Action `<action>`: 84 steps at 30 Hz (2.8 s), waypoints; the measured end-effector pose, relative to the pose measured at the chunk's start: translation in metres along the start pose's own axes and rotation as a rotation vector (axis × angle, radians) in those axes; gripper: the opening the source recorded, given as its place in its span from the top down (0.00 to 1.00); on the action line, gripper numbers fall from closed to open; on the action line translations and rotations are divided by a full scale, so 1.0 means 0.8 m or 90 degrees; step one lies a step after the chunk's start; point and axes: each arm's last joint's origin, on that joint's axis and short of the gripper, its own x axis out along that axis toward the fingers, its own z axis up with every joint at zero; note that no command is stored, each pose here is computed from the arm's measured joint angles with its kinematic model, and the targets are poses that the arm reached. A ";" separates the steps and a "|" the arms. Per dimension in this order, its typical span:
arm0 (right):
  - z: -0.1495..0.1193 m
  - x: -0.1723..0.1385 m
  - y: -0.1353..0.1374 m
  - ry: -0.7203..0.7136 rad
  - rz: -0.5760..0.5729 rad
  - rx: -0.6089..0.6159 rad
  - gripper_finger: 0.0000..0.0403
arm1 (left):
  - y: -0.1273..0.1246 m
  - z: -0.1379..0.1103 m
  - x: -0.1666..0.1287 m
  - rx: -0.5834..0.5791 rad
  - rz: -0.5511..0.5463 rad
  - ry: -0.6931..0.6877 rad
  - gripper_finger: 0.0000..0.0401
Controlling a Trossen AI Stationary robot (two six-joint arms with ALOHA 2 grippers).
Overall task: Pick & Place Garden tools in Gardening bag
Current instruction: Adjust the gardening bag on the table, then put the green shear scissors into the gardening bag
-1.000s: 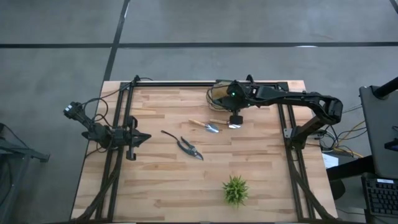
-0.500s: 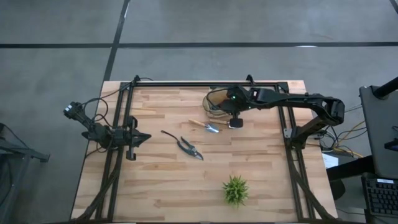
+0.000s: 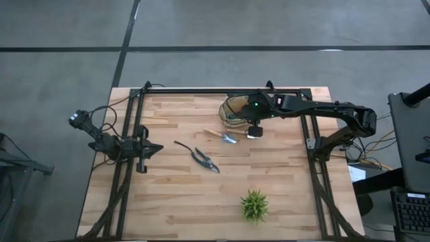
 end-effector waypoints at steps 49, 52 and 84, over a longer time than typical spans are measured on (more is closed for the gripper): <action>-0.051 -0.121 0.149 -0.542 0.137 0.151 0.98 | 0.000 -0.001 0.000 0.004 0.000 0.004 0.97; -0.086 -0.127 0.149 -0.580 0.157 0.168 0.98 | 0.000 -0.001 0.000 0.004 -0.001 0.005 0.97; -0.226 -0.087 0.151 -0.683 0.174 0.210 0.98 | 0.002 0.011 0.000 -0.197 0.000 -0.046 0.97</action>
